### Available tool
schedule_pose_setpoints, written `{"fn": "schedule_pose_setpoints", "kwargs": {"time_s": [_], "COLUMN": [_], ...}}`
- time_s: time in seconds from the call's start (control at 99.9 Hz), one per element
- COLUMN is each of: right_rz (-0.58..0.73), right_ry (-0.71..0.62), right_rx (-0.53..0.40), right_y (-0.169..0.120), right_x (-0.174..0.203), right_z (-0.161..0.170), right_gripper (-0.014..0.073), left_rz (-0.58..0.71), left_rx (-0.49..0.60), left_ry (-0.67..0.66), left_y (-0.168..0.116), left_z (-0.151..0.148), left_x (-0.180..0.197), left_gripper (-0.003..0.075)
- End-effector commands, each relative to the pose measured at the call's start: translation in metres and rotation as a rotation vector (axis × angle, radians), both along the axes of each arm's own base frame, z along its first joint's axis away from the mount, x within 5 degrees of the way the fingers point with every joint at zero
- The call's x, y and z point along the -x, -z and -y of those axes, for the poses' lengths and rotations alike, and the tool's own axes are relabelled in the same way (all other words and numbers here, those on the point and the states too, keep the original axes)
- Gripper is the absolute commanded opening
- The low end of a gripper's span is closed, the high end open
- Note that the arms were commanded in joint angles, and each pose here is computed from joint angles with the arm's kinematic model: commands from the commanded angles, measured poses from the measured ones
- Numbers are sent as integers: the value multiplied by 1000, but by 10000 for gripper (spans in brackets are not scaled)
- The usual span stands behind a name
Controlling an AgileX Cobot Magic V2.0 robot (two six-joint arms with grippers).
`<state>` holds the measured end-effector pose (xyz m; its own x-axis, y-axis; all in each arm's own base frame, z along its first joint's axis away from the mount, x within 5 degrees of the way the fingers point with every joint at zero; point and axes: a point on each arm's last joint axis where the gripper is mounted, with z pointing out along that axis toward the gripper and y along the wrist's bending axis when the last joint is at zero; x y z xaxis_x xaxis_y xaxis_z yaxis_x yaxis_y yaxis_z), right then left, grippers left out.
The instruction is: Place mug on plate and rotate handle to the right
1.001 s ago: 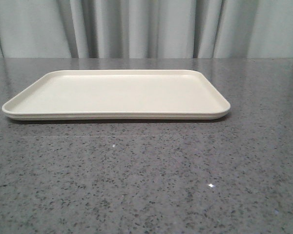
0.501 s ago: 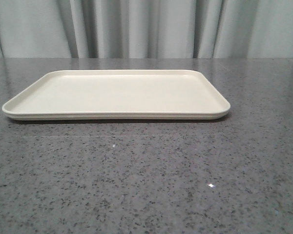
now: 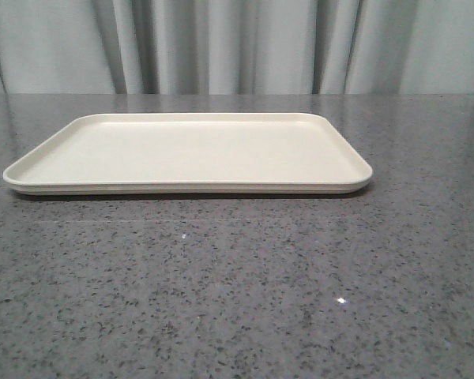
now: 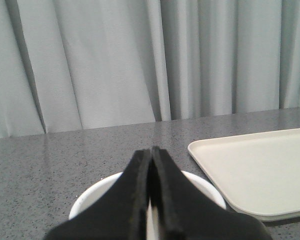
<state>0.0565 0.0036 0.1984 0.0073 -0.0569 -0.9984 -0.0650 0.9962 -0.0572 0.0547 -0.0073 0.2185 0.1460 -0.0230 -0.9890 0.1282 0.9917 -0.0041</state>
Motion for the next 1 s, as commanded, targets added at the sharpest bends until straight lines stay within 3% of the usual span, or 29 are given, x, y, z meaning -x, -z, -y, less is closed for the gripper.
{"fn": "schedule_pose_setpoints", "kwargs": {"time_s": [0.0,0.681,0.991], "right_rz": [102,126,272], "right_ry": [-1,-2,-4], "right_rx": [0,-2,-40], "right_y": [-9,-11,-59], "right_x": [2,2,12], "right_z": [0,0,1], "right_gripper": [-111,-111,-111], "left_rz": [98,189,269], "left_rx": [29,41,232], "left_ry": [12,23,37], "left_y": [-6,-14,-50], "left_z": [0,1,-4], "left_x": [4,6,17], "left_gripper": [-20,-20,-20]}}
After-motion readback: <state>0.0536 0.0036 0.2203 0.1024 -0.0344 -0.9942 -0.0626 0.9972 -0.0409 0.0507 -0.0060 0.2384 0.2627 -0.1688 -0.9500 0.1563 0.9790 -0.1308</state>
